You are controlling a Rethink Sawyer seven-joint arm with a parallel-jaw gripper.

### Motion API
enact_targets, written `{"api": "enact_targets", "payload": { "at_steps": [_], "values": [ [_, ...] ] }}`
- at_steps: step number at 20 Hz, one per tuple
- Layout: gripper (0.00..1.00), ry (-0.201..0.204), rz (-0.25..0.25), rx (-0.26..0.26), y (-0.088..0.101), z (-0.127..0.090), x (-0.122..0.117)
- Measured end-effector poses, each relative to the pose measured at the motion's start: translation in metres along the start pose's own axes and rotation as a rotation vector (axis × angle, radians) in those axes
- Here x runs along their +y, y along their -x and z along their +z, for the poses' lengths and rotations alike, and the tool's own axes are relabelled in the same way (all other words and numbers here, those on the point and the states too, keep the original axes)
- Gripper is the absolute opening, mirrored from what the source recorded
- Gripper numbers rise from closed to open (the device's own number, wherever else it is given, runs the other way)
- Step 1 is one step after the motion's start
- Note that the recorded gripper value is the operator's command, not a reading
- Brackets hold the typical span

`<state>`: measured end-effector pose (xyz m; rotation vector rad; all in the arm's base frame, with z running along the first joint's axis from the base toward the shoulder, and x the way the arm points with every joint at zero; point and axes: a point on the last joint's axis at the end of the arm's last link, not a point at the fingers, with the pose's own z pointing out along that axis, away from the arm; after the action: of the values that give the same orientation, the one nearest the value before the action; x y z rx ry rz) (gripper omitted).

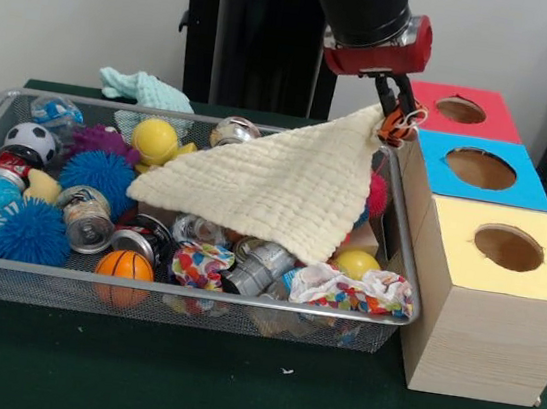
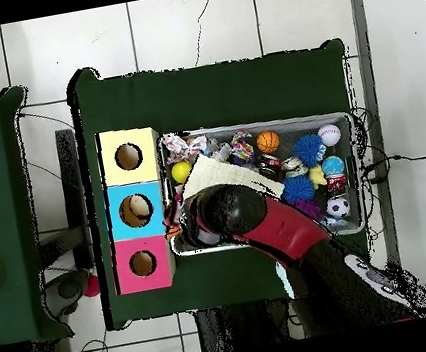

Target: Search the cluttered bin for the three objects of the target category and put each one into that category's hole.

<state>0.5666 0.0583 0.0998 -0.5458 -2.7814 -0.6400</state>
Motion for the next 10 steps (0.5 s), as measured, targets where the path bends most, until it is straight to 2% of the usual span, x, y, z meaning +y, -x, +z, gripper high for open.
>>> {"api": "enact_targets", "payload": {
  "at_steps": [10],
  "values": [
    [0.0,0.009,-0.021,0.011,-0.015,0.013,0.011]
  ]
}}
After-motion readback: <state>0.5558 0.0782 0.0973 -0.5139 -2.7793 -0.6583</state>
